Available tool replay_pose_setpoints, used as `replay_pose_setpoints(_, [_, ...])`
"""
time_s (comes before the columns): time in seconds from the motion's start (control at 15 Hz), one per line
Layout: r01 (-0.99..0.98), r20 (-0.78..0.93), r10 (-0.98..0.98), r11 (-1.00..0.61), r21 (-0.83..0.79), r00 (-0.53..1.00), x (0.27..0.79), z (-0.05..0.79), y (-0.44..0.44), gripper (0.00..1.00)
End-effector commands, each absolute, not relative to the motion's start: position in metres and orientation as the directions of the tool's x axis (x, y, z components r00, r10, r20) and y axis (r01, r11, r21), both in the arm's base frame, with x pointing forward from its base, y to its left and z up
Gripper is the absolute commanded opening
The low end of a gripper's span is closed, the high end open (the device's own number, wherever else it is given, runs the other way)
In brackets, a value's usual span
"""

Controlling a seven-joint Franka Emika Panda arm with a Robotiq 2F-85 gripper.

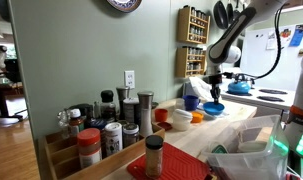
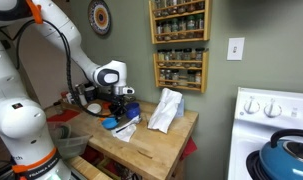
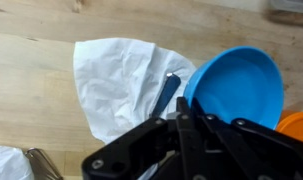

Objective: Remove the blue cup from the other blue cup, put it on the table, put the other blue cup inside the blue cup and then pour the contents of the blue bowl into the blue cup

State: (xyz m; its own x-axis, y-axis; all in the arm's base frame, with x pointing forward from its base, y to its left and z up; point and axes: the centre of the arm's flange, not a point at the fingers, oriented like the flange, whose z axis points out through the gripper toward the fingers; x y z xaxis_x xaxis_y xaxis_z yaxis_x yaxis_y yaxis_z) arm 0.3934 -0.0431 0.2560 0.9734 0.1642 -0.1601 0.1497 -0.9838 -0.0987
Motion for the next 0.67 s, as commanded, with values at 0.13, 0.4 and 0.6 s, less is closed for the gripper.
replay_pose_setpoints(0.13, [0.135, -0.133, 0.161, -0.973, -0.186, 0.978, 0.398, 0.274, -0.053, 0.01])
replay_pose_setpoints(0.4, [0.104, -0.087, 0.126, -0.969, -0.224, 0.988, 0.409, 0.285, -0.06, 0.01])
replay_pose_setpoints(0.6, [0.07, -0.05, 0.085, -0.967, -0.246, 0.995, 0.42, 0.297, -0.065, 0.01])
